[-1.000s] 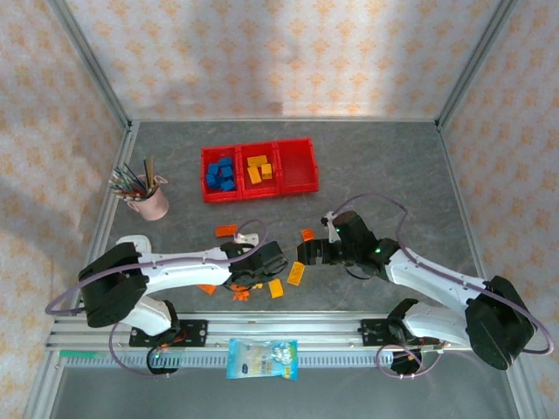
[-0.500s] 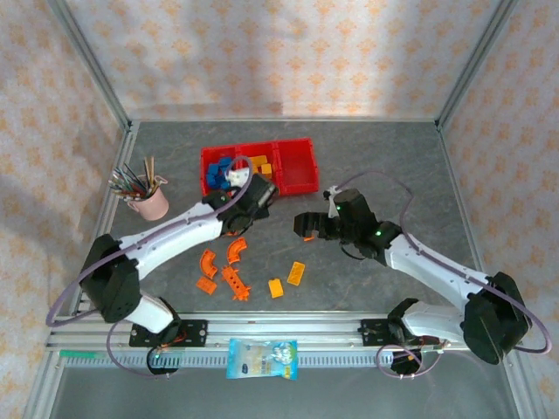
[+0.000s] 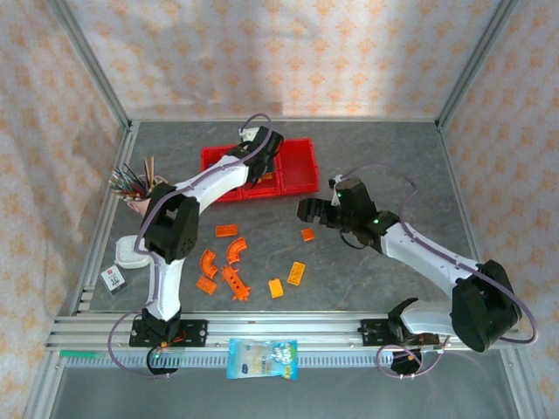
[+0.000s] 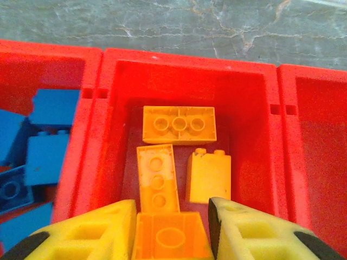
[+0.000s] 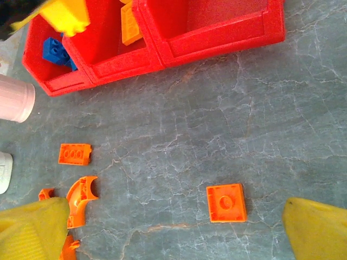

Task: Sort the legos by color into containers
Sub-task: Place the lego in the container, then pick up the lego from the middle-left of the table.

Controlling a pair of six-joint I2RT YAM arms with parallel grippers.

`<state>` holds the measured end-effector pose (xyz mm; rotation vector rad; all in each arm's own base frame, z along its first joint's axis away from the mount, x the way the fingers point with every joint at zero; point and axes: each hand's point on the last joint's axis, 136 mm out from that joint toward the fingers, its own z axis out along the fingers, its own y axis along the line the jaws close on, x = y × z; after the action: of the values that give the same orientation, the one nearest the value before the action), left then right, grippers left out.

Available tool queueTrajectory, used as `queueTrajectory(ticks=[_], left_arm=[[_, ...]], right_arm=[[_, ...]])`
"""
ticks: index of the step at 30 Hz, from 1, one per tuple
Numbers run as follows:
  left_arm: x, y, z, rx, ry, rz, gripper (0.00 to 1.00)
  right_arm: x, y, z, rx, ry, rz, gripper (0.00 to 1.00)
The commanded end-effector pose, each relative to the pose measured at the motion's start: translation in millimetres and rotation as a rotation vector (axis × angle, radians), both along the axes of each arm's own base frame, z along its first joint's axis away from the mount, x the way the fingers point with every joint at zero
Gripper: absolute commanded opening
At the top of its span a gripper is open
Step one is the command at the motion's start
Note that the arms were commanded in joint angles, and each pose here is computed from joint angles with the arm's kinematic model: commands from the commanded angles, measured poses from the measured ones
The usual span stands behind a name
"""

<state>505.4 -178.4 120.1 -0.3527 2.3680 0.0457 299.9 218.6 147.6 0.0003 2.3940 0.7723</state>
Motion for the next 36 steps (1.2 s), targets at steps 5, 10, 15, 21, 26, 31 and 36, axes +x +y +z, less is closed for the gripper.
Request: queueTrajectory(ticks=[5,10,15,21,26,31,36], left_arm=[[1.4,-6.3,-0.1,0.004,0.030,-0.052,0.54],[-9.4,-2.7,24.0,-0.019,0.003,-0.057,0.55],[-32.7,-5.1,48.6,-0.095,-0.025,-0.099,0.57],[-81.9,-6.9,55.2,-0.113,-0.015,-0.135,0.58],[-133.1,-9.5,43.5,-0.133,0.034,-0.151,0.61],[-193.5,-20.9,23.7,-0.178,0.106,-0.160,0.62],[-248.3,-36.7,1.8,-0.246,0.186,-0.158,0.62]], right_arm=[[15.8,0.5,11.4,-0.017,-0.050,-0.011,1.00],[17.4,2.1,12.2,-0.029,-0.050,0.001,1.00],[13.6,4.2,13.3,-0.039,-0.045,0.025,1.00],[-2.1,7.8,10.7,-0.030,-0.022,0.079,1.00],[-19.7,4.3,0.5,-0.035,0.018,0.118,1.00],[-40.1,-0.7,-15.2,-0.035,0.058,0.148,1.00],[-63.0,1.4,-29.6,-0.009,0.111,0.195,1.00]])
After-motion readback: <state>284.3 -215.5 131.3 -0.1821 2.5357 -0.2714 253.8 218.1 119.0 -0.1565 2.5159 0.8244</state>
